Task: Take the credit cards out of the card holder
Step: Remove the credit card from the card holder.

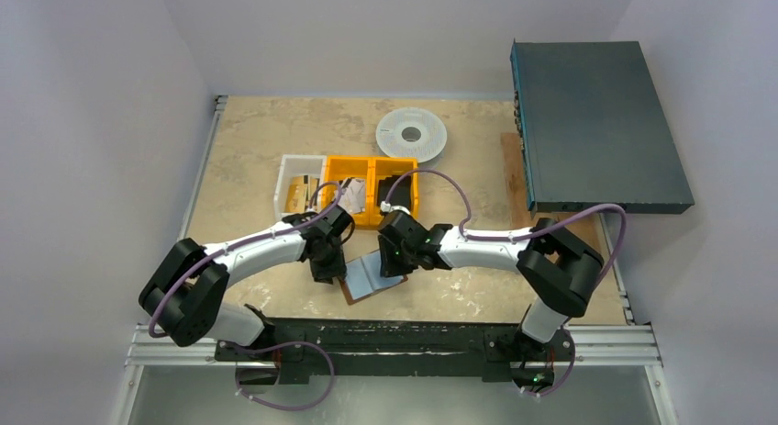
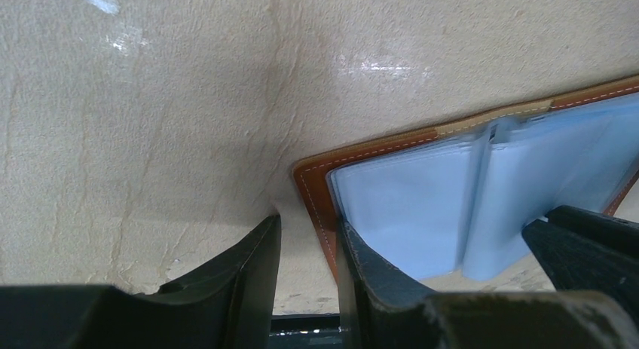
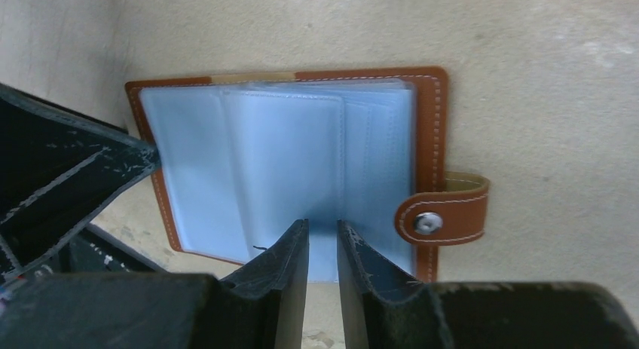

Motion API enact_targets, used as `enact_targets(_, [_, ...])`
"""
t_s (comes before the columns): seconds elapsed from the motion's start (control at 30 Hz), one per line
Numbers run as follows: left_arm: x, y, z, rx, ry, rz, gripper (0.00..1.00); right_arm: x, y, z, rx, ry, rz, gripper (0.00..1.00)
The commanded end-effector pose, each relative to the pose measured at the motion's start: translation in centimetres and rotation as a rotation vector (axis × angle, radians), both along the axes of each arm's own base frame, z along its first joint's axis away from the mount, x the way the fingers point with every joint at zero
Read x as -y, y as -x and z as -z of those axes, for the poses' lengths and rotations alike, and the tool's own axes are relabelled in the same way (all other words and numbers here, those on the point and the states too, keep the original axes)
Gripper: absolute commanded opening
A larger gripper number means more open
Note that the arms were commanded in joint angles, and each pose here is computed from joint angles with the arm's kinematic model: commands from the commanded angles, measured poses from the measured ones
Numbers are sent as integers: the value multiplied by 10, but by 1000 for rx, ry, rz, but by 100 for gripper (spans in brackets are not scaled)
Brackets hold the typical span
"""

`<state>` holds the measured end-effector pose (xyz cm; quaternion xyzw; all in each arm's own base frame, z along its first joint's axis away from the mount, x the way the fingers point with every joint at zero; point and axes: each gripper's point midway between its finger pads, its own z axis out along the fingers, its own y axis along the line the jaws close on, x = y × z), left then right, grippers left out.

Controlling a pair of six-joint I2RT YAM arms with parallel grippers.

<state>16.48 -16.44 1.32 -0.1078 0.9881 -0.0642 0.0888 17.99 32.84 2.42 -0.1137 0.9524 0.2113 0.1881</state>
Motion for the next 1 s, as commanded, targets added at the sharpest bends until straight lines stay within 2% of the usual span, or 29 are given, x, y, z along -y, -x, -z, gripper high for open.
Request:
enact_targets(0.0, [8,-13,-4,38,8,26,32,-25,7,-9,-15,-60,-57,20])
enact_targets(0.43, [11,-16,-7,44,18,41,31,-45,10,-30,-11,-129,-109,21])
enact_targets(0.6, [13,-15,-9,51,34,58,28,-48,8,-43,5,-149,-109,21])
enact_targets(0.83, [10,-13,-14,59,35,66,23,-35,0,-64,67,-130,-73,42])
enact_targets(0.97, [10,-10,-22,71,62,73,24,-29,-6,-69,114,-82,-54,45])
